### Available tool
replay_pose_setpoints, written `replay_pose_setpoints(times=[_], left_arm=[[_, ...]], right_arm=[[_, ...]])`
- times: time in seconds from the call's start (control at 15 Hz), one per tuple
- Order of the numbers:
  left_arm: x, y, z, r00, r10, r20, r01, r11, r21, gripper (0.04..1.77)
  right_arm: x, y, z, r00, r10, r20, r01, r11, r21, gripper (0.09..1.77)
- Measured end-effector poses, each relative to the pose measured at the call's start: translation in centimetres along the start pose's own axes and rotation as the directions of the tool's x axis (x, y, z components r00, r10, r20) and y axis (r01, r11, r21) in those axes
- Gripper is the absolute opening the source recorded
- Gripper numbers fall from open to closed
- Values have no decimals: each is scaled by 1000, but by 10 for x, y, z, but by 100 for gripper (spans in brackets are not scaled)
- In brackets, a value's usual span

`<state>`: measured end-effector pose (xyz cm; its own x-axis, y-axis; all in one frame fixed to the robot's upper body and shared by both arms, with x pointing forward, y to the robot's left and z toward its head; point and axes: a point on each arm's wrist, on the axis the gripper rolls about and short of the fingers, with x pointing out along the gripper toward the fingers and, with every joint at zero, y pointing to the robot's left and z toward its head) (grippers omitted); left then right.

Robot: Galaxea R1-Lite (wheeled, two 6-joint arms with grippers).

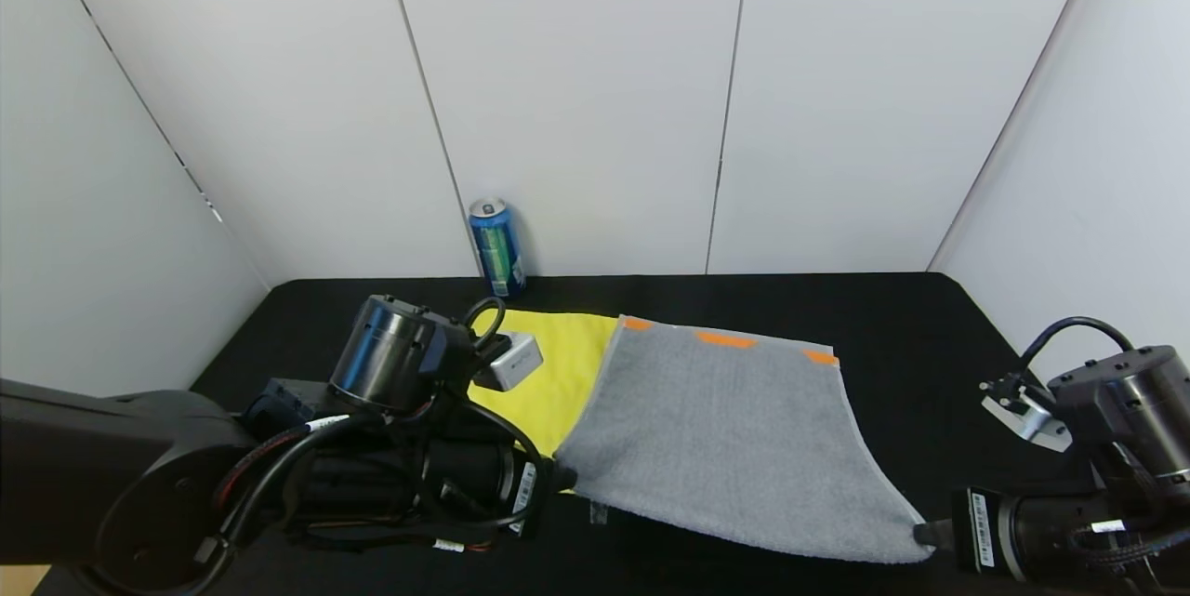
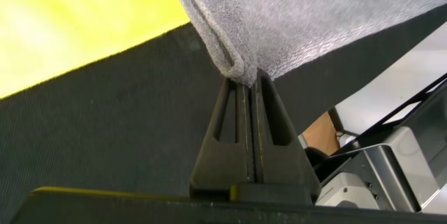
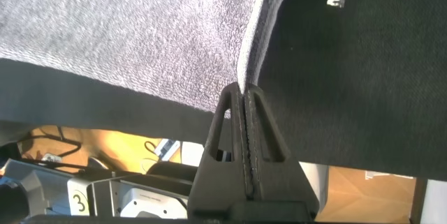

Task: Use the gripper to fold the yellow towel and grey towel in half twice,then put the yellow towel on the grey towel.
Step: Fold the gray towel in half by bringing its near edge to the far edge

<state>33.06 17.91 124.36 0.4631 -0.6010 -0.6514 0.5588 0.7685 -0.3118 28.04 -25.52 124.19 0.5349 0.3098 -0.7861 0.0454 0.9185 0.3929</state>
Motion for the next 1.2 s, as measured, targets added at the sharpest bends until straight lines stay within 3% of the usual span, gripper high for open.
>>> replay_pose_setpoints(times=[0.33, 0.73, 1.2], left_arm=[[8, 0, 12, 1000, 3, 18, -3, 1000, 6, 10], [31, 8, 39, 998, 18, 56, -19, 1000, 15, 10], [58, 24, 49, 998, 39, 46, -41, 998, 42, 10]], right_arm=[[2, -1, 7, 1000, -4, 15, 4, 1000, 15, 11], [17, -6, 32, 999, -40, 30, 38, 997, 73, 11], [37, -11, 59, 997, -68, 39, 64, 992, 107, 11]])
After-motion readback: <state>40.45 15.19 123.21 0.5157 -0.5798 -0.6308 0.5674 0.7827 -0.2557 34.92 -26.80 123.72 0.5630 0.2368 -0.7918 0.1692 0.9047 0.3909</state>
